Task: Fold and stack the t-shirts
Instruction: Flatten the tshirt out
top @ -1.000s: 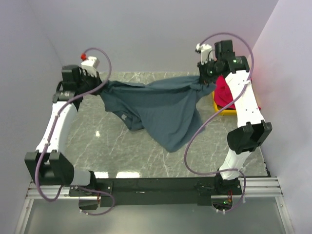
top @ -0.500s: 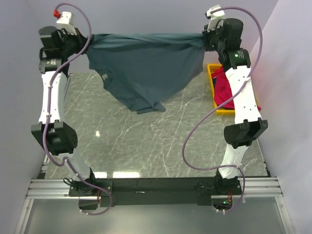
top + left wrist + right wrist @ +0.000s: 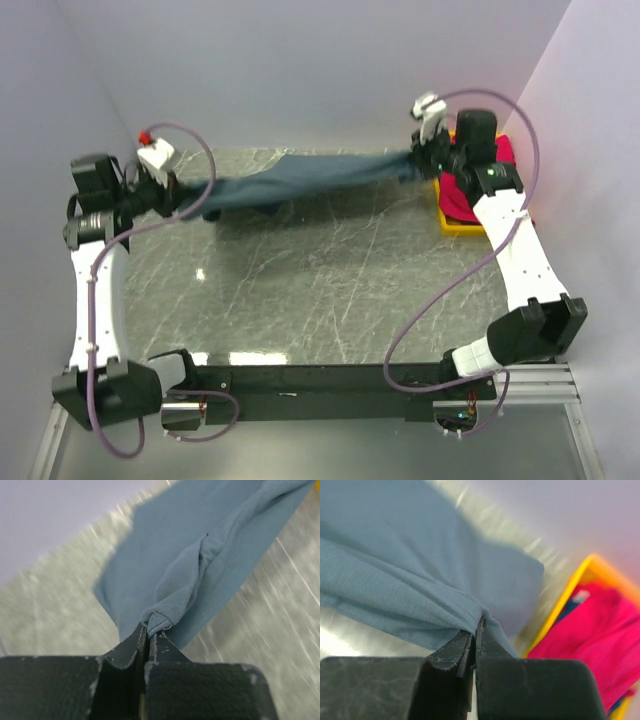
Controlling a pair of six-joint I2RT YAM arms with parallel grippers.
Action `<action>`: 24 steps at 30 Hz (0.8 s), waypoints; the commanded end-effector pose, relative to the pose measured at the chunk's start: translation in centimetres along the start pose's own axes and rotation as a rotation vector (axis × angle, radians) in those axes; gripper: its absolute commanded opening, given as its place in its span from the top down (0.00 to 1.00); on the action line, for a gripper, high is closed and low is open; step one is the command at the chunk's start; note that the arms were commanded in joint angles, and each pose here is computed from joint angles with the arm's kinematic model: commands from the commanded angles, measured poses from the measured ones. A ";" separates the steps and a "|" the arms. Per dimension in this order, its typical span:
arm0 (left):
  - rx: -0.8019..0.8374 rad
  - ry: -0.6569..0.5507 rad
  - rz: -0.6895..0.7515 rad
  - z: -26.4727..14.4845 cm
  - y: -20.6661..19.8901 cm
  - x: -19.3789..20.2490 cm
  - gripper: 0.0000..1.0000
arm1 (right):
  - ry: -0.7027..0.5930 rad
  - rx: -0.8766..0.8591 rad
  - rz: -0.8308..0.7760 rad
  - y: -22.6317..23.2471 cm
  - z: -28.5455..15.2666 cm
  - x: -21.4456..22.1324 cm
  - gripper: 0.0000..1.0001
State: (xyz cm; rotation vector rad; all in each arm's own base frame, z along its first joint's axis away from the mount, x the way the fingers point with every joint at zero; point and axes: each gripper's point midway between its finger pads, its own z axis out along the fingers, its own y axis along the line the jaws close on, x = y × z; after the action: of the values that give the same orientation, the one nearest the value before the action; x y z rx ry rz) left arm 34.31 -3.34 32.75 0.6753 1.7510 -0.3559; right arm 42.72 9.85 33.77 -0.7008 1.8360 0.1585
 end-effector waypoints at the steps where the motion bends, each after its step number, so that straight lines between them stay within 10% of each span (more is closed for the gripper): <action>1: 0.058 0.066 0.051 -2.3 -3.4 2.9 1.00 | 0.018 -0.027 -0.044 1.3 -2.5 1.7 1.00; 13: -0.075 -0.155 -0.090 -4.5 -1.1 -8.4 1.00 | -0.205 0.071 -0.005 -0.7 -8.5 -7.6 1.00; 21: -0.154 -0.258 -0.225 0.8 8.0 -12.0 1.00 | -0.161 0.177 0.085 -6.3 0.3 -7.2 1.00; 24: -0.172 -0.301 -0.279 4.4 13.2 -13.4 1.00 | -0.285 0.221 0.117 -9.1 1.0 -13.3 1.00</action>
State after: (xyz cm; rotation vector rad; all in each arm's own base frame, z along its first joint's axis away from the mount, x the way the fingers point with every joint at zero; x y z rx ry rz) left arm 43.32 -1.12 42.01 0.3479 1.6752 -0.5013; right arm 47.88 9.55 41.95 -0.5444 1.7162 0.1819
